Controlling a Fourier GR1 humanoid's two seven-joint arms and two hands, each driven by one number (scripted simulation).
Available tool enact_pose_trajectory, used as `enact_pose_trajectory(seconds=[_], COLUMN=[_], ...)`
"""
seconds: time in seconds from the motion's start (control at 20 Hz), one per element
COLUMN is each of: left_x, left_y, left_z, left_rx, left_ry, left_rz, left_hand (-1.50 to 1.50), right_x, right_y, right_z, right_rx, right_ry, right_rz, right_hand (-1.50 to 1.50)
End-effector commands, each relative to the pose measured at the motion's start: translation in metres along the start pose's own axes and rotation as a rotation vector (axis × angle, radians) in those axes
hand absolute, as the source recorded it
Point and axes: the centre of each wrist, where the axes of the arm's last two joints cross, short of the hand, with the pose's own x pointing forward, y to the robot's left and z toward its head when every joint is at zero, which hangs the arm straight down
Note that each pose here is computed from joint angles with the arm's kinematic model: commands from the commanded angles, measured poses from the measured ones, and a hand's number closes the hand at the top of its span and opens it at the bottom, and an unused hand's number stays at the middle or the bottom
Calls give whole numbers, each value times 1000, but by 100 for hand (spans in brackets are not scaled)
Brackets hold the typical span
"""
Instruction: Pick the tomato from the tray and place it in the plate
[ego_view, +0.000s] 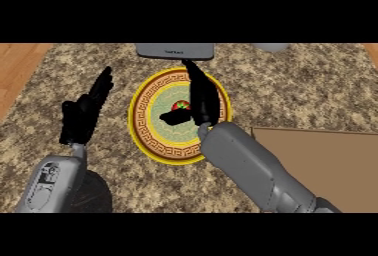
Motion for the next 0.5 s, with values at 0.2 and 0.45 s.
enact_pose_trajectory(seconds=[0.2, 0.45], left_x=[-25, -16], left_y=[6, 22], left_z=[12, 22], left_rx=[54, 61], left_ry=[54, 57], left_rz=[6, 20], left_hand=[0, 0], right_x=[-35, -74], right_y=[-30, -90], right_z=[10, 16], right_rx=[-188, -246], right_ry=[52, 40], right_rz=[-220, -252], right_hand=[-150, -150])
